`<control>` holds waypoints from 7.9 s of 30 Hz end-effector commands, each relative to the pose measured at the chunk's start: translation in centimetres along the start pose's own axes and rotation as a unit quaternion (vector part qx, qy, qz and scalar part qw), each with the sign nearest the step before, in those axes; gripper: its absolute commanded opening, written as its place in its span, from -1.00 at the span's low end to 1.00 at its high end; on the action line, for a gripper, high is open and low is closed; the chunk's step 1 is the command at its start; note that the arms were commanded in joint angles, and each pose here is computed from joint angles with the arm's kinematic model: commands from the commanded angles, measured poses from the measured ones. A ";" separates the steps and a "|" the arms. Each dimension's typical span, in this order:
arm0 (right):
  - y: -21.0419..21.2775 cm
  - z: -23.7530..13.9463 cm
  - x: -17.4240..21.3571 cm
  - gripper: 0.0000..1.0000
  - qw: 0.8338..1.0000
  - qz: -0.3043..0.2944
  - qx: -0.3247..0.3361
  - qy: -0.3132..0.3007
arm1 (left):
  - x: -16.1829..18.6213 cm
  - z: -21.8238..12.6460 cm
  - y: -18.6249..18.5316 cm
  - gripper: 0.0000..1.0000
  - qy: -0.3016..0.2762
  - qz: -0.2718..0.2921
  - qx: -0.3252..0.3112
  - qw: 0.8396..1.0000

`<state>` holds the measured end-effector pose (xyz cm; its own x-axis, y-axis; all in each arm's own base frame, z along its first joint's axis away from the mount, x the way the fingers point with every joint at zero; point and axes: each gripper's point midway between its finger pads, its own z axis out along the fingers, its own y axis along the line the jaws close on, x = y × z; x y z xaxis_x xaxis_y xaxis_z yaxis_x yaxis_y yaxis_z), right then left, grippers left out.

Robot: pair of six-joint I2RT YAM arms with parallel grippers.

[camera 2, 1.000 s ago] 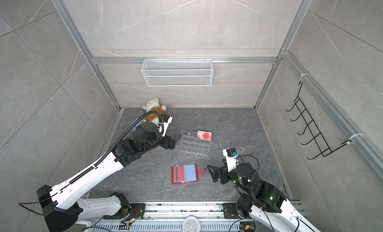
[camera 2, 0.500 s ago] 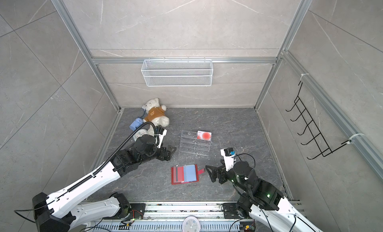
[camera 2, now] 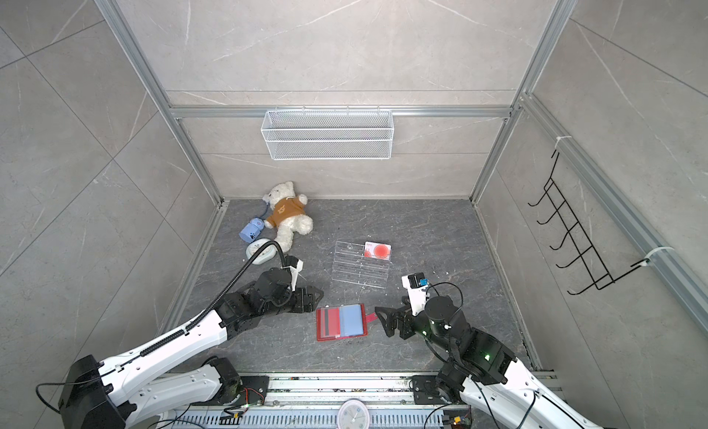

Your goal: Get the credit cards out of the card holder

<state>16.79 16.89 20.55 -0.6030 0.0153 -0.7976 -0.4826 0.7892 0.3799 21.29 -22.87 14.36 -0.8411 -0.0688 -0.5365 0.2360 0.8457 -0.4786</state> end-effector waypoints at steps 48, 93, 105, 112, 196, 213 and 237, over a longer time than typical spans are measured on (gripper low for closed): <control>2.1 9.3 5.4 -0.41 0.988 0.095 -0.071 0.100 | 8.7 4.2 2.8 0.07 0.089 -0.257 0.056 0.961; -2.4 14.5 14.7 -0.79 0.972 0.163 -0.012 0.172 | 8.1 5.3 0.6 -0.33 0.074 -0.226 0.140 0.961; -2.6 14.4 14.8 -0.79 0.971 0.157 -0.003 0.180 | 9.9 5.2 3.6 -0.27 0.095 -0.239 0.055 0.965; -2.4 14.5 14.8 -0.79 0.971 0.157 -0.006 0.182 | 10.7 5.9 4.1 -0.26 0.101 -0.249 0.052 0.962; -2.5 13.3 14.8 -0.87 0.966 0.168 0.012 0.197 | 5.6 4.3 -1.4 -1.00 0.011 -0.137 0.161 0.977; -2.4 13.3 14.7 -0.88 0.966 0.166 0.008 0.199 | 5.5 6.5 -6.3 -1.00 0.029 -0.105 0.201 0.973; -2.6 13.0 15.1 -0.88 0.965 0.164 0.011 0.203 | 6.5 6.4 -3.5 -1.00 0.030 -0.078 0.125 0.989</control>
<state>17.67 23.25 1.75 -0.9177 0.0367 -0.3956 -0.2129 0.7952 0.5678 18.16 -31.13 8.69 -0.9160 -0.1730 -0.3621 0.1924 0.6024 -0.7746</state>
